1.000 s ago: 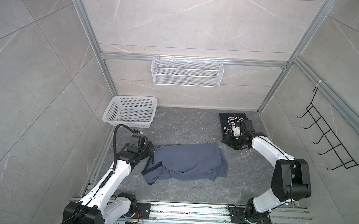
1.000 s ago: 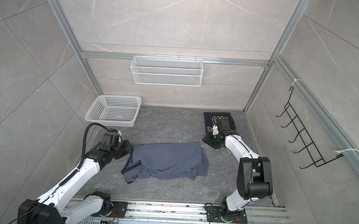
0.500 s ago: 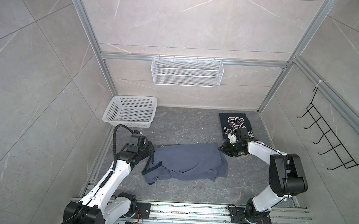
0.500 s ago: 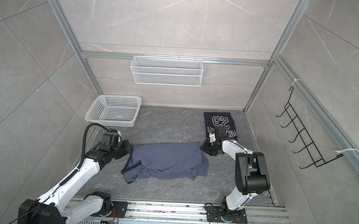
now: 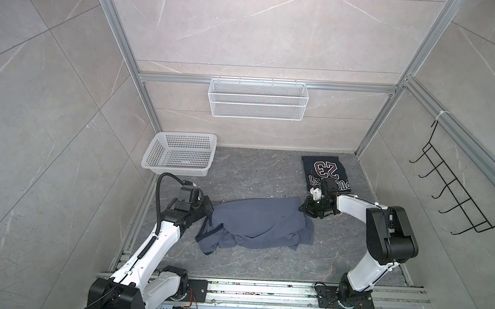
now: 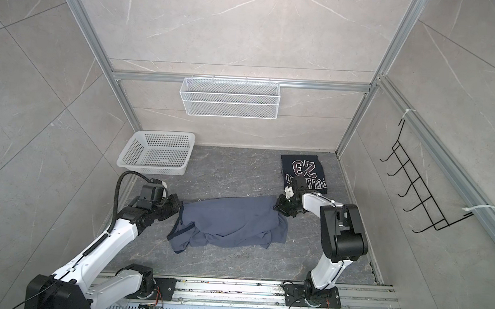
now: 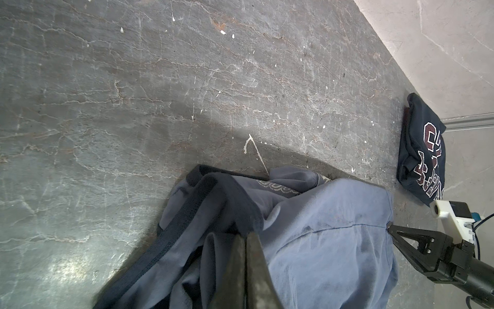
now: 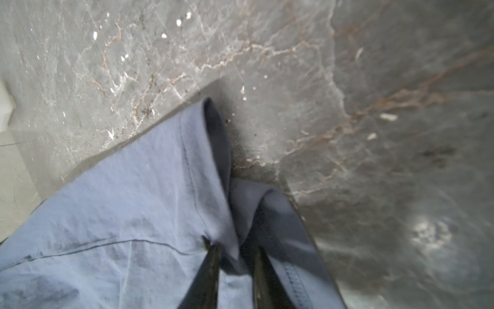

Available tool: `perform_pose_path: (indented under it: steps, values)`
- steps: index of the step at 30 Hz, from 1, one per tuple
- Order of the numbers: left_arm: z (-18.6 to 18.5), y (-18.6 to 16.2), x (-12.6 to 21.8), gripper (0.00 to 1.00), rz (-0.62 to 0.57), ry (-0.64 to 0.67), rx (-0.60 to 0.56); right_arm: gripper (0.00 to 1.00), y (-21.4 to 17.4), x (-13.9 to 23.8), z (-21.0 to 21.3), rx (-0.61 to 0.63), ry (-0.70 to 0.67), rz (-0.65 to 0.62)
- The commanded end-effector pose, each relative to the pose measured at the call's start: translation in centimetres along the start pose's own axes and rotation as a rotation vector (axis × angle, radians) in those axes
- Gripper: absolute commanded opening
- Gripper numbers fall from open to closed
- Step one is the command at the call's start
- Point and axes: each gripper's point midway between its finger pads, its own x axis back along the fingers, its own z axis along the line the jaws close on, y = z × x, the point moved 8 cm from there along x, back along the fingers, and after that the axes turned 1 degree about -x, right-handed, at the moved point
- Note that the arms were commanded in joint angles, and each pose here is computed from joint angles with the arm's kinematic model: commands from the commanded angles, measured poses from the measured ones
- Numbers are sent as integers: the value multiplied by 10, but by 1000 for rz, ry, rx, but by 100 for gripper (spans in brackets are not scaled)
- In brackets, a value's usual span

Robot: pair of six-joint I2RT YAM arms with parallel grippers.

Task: Fold and stack the tank tops

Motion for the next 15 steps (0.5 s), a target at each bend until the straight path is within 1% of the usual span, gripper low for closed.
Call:
perform_pose_path:
  steps: [1,7,11,15]
  values:
    - [-2,3,2,0,-13,-14,5,17,-2,-1,2,5,3,4]
    - [-4,6,4,0,-19,-16,0,1,-3,13,8,18,-5,-22]
    - [-9,13,11,0,-35,-22,-7,0,-5,33,18,36,7,-49]
    - [-18,27,31,0,-88,-26,-31,0,-9,78,39,81,19,-123]
